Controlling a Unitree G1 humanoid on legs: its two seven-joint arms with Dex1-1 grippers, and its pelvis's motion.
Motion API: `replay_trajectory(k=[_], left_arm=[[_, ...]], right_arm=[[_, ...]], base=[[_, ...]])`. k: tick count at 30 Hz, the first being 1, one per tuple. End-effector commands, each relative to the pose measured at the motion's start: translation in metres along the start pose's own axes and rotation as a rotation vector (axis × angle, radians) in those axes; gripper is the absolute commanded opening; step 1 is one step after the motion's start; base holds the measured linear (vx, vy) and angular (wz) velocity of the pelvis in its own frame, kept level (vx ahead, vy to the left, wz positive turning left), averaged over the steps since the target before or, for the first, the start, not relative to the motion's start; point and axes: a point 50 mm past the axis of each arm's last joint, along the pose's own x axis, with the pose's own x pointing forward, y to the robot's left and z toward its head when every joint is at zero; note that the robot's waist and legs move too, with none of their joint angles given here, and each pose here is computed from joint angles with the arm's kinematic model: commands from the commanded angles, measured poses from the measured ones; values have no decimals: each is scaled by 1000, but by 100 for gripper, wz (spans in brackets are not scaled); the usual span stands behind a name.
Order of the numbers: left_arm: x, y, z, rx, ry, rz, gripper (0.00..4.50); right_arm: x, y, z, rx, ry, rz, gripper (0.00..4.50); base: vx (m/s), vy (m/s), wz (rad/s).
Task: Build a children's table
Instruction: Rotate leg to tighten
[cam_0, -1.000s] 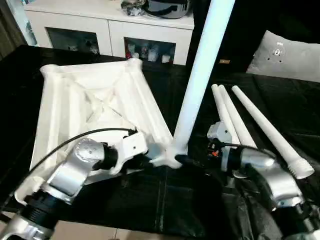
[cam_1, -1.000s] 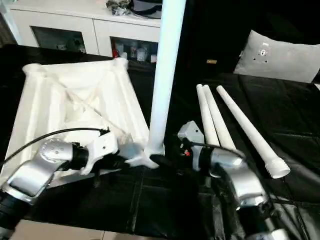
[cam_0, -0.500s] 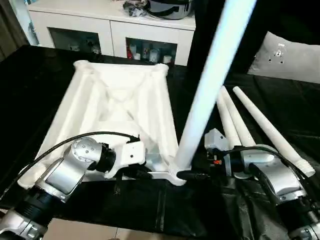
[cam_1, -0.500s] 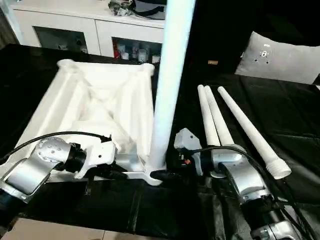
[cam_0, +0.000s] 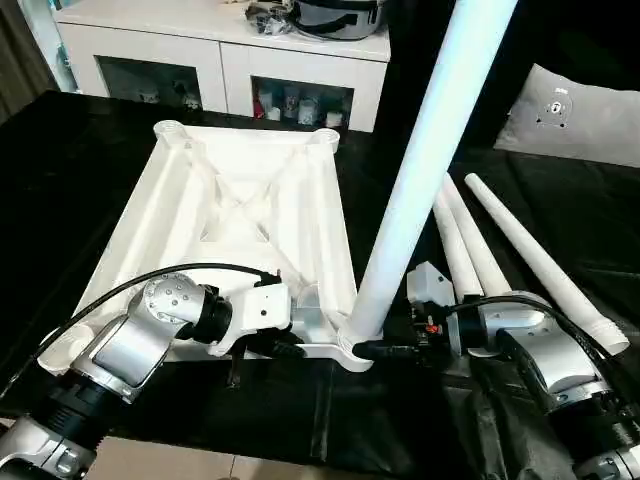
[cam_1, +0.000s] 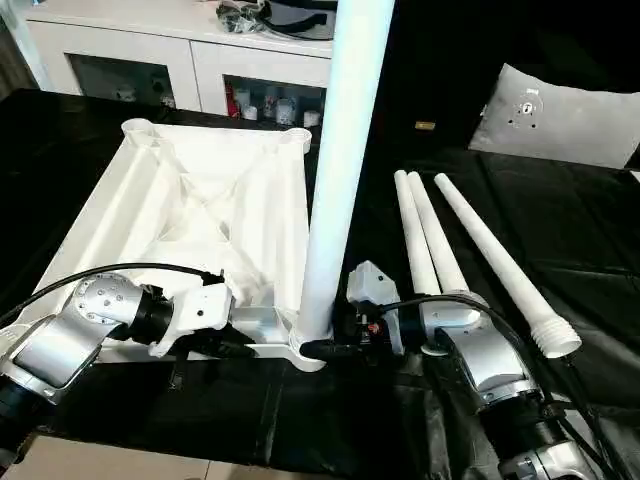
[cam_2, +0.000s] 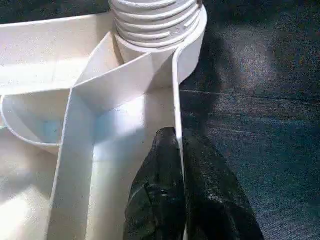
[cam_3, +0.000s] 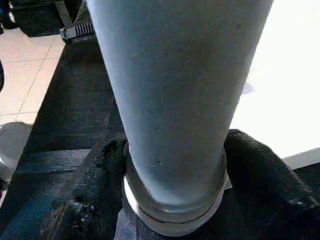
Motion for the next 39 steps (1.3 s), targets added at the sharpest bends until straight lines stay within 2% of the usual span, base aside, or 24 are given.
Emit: replay_trajectory(k=[1, 6, 7, 10, 11, 12, 15, 17, 19, 21, 22, 25, 27, 30, 35, 39], left_arm=[[4, -1, 4, 28, 4, -38, 0], [9, 4, 9, -54, -45, 47, 0], [13, 10, 16, -133, -78, 146, 0], [15, 12, 18, -159, -85, 182, 0], [22, 21, 25, -261, -112, 308, 0], [22, 21, 25, -261, -112, 308, 0], [29, 29, 32, -385, -125, 449, 0], [32, 32, 39, -429, -144, 496, 0], [33, 32, 41, -427, -148, 508, 0], [33, 33, 43, -422, -149, 513, 0], [33, 33, 45, -391, -146, 513, 0], [31, 30, 45, -369, -138, 491, 0], [29, 28, 43, -359, -131, 477, 0], [28, 27, 41, -350, -121, 475, 0], [19, 23, 26, -272, -69, 409, 0], [16, 20, 19, -246, -53, 355, 0]], right_arm=[[2, 4, -2, 25, -14, 2, 273], [13, 10, -3, 137, -72, -53, 267], [26, 9, -4, 192, -94, -149, 267], [30, 9, -4, 208, -99, -189, 266], [49, 5, -2, 286, -120, -322, 266], [49, 5, -2, 286, -120, -322, 266], [70, 1, -1, 385, -119, -460, 266], [79, -1, 0, 404, -103, -535, 266], [81, -3, 1, 403, -111, -571, 266], [83, -4, 3, 402, -120, -590, 322], [82, -7, 9, 377, -160, -603, 339], [78, -9, 14, 341, -181, -605, 347], [73, -11, 16, 320, -186, -611, 376], [70, -13, 16, 307, -189, -612, 394], [48, -14, 14, 192, -153, -513, 446], [34, -12, 14, 144, -142, -423, 446]], base=[[0, 0, 0], [0, 0, 0], [0, 0, 0], [0, 0, 0], [0, 0, 0], [0, 0, 0], [0, 0, 0], [0, 0, 0], [0, 0, 0], [0, 0, 0], [0, 0, 0], [0, 0, 0], [0, 0, 0], [0, 0, 0], [0, 0, 0], [0, 0, 0]])
